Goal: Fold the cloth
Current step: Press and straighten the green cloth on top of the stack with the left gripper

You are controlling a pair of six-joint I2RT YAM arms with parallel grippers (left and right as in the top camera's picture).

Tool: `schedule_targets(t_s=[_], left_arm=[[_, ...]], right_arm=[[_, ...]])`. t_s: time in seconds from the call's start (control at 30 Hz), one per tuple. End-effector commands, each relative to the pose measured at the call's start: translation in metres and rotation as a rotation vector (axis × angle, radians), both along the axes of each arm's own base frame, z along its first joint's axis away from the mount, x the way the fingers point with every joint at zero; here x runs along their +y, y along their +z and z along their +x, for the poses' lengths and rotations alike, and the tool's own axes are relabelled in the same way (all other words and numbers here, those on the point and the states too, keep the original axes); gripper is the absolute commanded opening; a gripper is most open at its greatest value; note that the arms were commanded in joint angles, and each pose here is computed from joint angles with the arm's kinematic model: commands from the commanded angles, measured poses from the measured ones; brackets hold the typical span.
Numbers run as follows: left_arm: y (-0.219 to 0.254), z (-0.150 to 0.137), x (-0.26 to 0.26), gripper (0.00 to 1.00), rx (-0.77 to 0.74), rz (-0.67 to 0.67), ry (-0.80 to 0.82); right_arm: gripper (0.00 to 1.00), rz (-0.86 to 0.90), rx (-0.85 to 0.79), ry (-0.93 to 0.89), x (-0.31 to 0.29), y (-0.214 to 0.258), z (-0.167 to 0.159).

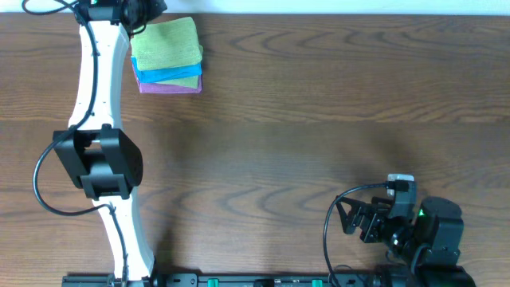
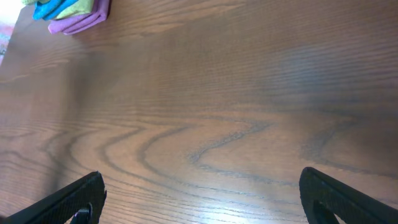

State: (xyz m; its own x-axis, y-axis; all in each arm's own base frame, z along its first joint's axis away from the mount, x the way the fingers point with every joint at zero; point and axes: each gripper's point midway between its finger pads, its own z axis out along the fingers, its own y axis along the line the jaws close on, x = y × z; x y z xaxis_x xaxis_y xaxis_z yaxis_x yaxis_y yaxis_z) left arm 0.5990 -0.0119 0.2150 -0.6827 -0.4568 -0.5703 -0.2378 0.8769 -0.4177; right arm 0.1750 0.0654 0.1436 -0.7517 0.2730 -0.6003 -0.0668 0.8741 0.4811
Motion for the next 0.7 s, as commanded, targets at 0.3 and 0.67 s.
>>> schedule_targets(t_s=[0.3,0.67], left_arm=[[-0.024,-0.021,-0.006,0.90,0.121,0.000,-0.043],[-0.038,-0.049,-0.021,0.96,0.260,-0.115,-0.043]], right_arm=[[0.99,0.008,0.003,-0.014,-0.001,0.000,0.000],[0.99,0.008,0.003,-0.014,-0.001,0.000,0.000]])
